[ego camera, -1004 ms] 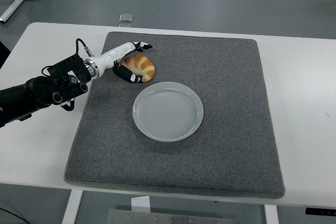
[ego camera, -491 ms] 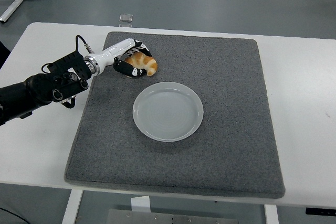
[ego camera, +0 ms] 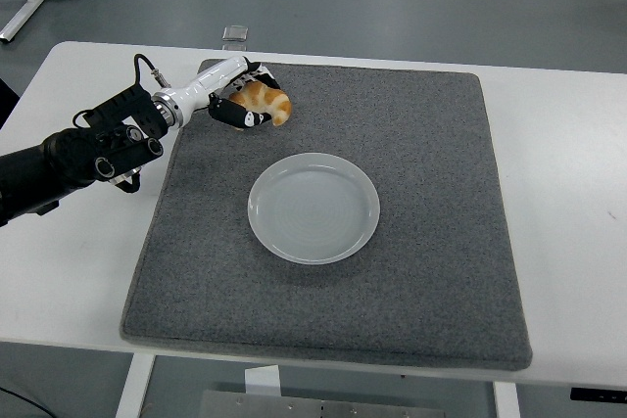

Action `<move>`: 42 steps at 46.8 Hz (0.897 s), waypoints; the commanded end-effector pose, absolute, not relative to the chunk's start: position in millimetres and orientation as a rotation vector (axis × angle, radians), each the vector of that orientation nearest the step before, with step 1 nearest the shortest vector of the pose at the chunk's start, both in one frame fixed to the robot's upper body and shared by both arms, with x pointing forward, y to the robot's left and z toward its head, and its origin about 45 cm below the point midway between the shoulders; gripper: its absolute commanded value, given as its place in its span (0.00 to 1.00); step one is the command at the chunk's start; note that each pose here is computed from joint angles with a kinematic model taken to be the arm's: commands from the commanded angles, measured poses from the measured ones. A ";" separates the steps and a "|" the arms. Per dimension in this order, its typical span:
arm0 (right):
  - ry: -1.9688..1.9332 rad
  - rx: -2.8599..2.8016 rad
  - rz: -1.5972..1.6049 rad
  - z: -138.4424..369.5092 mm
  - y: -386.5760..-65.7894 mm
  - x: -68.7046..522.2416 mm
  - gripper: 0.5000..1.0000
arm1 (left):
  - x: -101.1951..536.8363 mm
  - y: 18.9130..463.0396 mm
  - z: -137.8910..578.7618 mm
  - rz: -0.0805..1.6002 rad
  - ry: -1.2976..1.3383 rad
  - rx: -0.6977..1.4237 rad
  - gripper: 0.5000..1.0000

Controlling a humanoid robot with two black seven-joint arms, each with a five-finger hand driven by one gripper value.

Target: Place the bread on the plate

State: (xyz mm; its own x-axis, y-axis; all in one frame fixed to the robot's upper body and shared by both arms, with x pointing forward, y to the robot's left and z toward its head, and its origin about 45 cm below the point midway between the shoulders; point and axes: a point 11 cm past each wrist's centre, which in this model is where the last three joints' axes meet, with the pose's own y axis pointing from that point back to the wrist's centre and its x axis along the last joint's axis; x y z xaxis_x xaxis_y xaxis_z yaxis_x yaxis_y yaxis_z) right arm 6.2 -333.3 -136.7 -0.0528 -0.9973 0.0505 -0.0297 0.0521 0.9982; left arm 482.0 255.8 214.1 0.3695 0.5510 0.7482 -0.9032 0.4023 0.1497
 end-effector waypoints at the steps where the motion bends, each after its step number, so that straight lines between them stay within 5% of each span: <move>1: -1.295 1.170 -1.194 -136.7 -333.3 6.3 0.90 | 485.6 261.8 222.1 1.047 -0.668 0.593 0.00; 21: -1.295 1.172 -1.194 -136.7 -333.1 7.2 0.90 | 517.2 329.4 333.0 1.175 -0.824 0.598 0.00; 42: -1.296 1.171 -1.193 -136.7 -333.3 7.2 0.90 | 486.2 195.9 431.3 0.824 -0.960 0.344 0.00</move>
